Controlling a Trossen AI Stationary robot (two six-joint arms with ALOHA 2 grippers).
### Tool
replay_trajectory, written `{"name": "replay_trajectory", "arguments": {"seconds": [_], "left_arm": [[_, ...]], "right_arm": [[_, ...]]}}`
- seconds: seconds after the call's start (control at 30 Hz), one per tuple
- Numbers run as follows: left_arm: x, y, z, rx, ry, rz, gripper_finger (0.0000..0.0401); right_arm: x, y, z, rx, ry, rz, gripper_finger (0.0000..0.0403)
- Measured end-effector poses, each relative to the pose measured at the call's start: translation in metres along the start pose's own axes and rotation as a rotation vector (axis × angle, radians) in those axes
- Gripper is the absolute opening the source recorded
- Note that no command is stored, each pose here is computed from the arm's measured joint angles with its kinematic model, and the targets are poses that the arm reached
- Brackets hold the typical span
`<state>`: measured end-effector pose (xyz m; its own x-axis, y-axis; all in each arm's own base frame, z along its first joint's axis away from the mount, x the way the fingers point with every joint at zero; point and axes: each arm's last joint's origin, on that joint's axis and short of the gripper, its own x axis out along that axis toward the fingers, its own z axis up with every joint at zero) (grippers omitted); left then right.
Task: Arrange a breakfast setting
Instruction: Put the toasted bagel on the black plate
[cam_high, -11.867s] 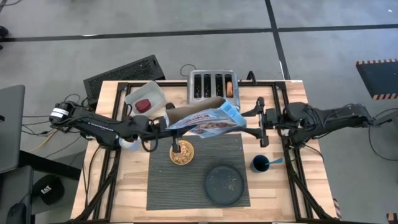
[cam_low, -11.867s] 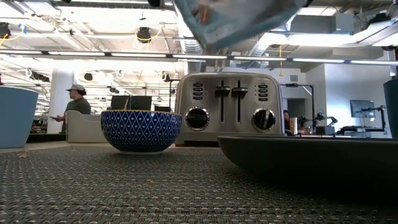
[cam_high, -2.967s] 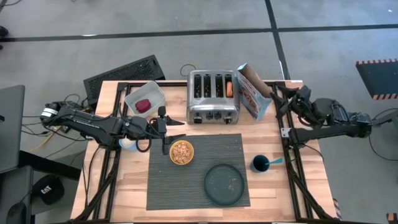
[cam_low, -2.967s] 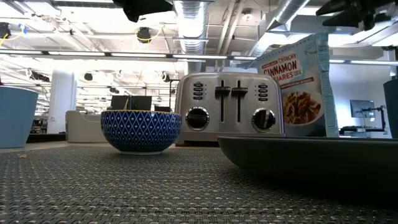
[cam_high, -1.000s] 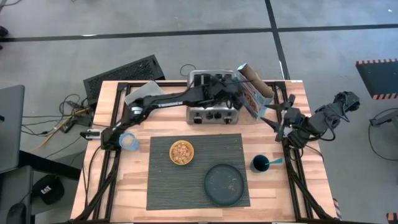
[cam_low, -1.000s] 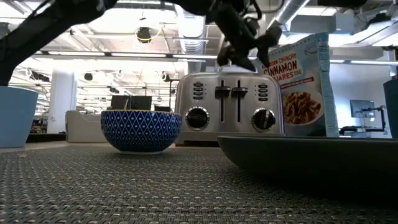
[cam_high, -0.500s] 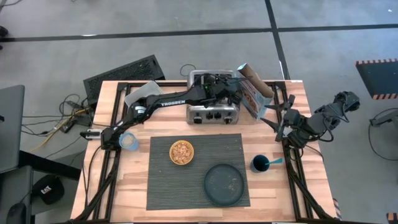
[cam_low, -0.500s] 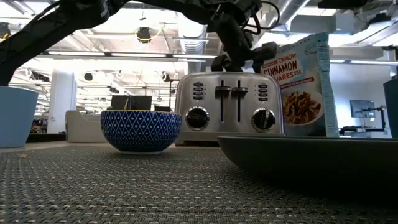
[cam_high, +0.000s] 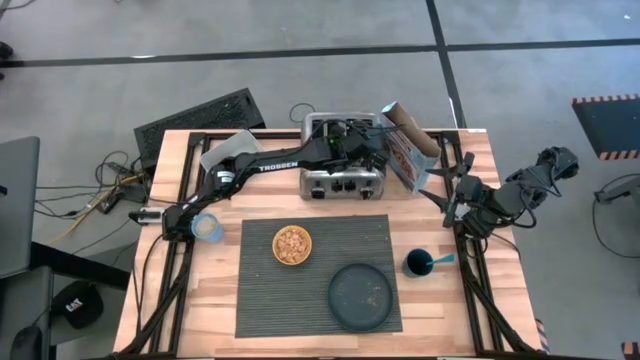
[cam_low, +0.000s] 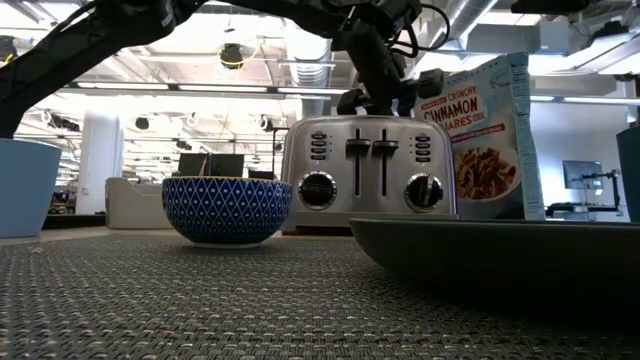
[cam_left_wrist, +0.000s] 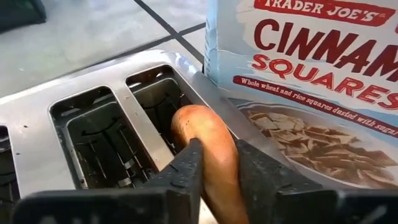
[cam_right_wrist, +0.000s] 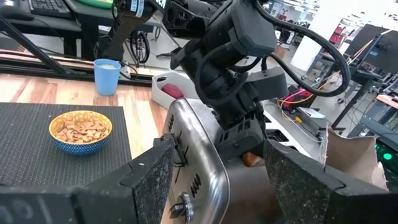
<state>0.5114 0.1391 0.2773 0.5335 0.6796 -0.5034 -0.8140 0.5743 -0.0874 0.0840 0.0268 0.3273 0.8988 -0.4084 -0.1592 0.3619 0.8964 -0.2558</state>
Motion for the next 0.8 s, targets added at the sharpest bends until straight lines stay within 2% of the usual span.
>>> {"name": "replay_trajectory", "arguments": {"seconds": [0.17, 0.53, 0.7, 0.8], "left_arm": [[0.0, 0.0, 0.0, 0.016, -0.016, 0.024, 0.0042], [-0.019, -0.002, 0.023, 0.054, -0.081, 0.009, 0.0041], [-0.048, 0.003, 0.047, 0.051, -0.134, -0.017, 0.0041], [-0.062, 0.003, 0.053, 0.079, -0.137, -0.026, 0.0041]], "right_arm": [[0.0, 0.0, -0.001, -0.011, 0.009, 0.0, 0.0276], [0.0, 0.0, -0.002, -0.013, 0.011, 0.0, 0.0276], [0.0, 0.0, -0.001, -0.008, 0.007, 0.0, 0.0276], [0.0, 0.0, -0.001, -0.011, 0.007, 0.0, 0.0276]]}}
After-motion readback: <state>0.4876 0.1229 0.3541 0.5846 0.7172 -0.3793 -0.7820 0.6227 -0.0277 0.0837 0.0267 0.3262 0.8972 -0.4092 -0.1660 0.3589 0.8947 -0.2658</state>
